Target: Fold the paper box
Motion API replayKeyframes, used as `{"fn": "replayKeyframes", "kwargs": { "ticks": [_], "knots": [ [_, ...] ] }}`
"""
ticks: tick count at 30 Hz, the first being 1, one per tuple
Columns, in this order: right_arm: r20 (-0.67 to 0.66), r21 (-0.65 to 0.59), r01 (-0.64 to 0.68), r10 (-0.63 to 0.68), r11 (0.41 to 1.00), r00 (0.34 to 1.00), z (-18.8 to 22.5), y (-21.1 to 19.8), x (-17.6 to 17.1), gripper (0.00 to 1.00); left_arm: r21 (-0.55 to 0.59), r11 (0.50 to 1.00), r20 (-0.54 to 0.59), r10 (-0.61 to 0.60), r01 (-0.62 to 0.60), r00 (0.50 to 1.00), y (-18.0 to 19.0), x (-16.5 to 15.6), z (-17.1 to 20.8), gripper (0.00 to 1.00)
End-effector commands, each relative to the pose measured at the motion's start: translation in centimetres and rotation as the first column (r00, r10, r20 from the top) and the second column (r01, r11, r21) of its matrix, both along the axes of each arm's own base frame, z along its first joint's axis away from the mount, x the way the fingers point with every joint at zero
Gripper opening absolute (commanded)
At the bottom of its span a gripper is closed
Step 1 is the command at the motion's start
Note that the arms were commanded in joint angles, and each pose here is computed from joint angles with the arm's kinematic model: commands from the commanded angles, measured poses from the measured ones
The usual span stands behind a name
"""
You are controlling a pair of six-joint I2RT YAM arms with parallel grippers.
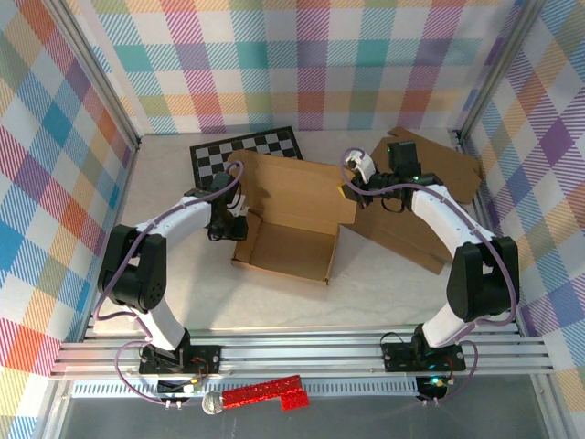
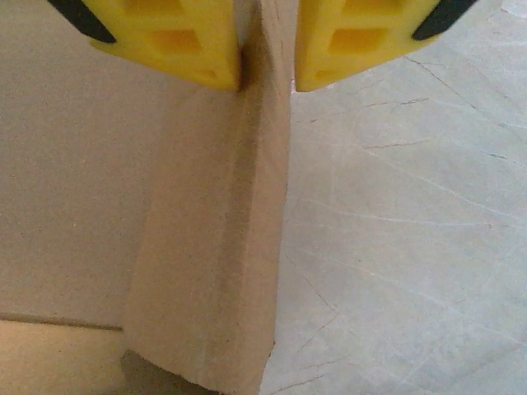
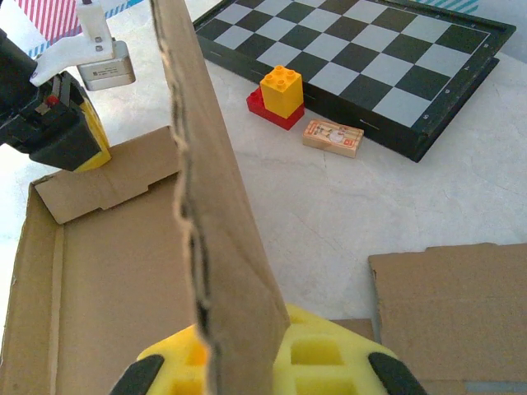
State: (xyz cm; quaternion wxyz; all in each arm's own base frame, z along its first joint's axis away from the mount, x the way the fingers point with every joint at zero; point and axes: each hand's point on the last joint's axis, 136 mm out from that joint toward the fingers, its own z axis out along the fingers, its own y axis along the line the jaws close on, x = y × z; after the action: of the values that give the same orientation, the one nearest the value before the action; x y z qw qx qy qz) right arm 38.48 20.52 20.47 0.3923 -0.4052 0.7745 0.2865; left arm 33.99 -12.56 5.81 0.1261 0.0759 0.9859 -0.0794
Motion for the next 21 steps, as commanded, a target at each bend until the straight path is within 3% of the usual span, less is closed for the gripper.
{"fn": "replayKeyframes", "kwargs": {
  "ticks": [1, 7, 13, 16, 21],
  "knots": [
    [0.013, -0.003, -0.006, 0.006, 1.000, 1.000, 0.4, 0.0, 0.2, 0.00, 0.023, 1.000, -0.079, -0.014, 0.016, 0.997, 0.5, -1.1, -1.6, 0.28],
    [0.013, -0.002, -0.004, 0.004, 1.000, 1.000, 0.5, 0.0, 0.3, 0.00, 0.012, 1.000, -0.078, -0.024, 0.025, 0.997, 0.2, -0.9, -1.5, 0.29],
    [0.012, -0.002, -0.005, 0.005, 1.000, 1.000, 0.4, 0.0, 0.3, 0.00, -0.104, 0.994, -0.070, -0.026, 0.019, 0.997, -0.8, -0.7, -0.5, 0.29],
    [0.012, -0.001, -0.004, 0.004, 1.000, 1.000, 0.5, 0.1, 0.4, 0.00, -0.135, 0.991, -0.096, -0.032, 0.019, 0.995, -0.9, -0.9, -1.1, 0.22],
    [0.011, -0.002, -0.002, 0.002, 1.000, 1.000, 0.5, 0.0, 0.4, 0.00, -0.099, 0.995, -0.101, -0.028, 0.017, 0.994, -0.3, -1.0, -1.5, 0.00]
  ]
}}
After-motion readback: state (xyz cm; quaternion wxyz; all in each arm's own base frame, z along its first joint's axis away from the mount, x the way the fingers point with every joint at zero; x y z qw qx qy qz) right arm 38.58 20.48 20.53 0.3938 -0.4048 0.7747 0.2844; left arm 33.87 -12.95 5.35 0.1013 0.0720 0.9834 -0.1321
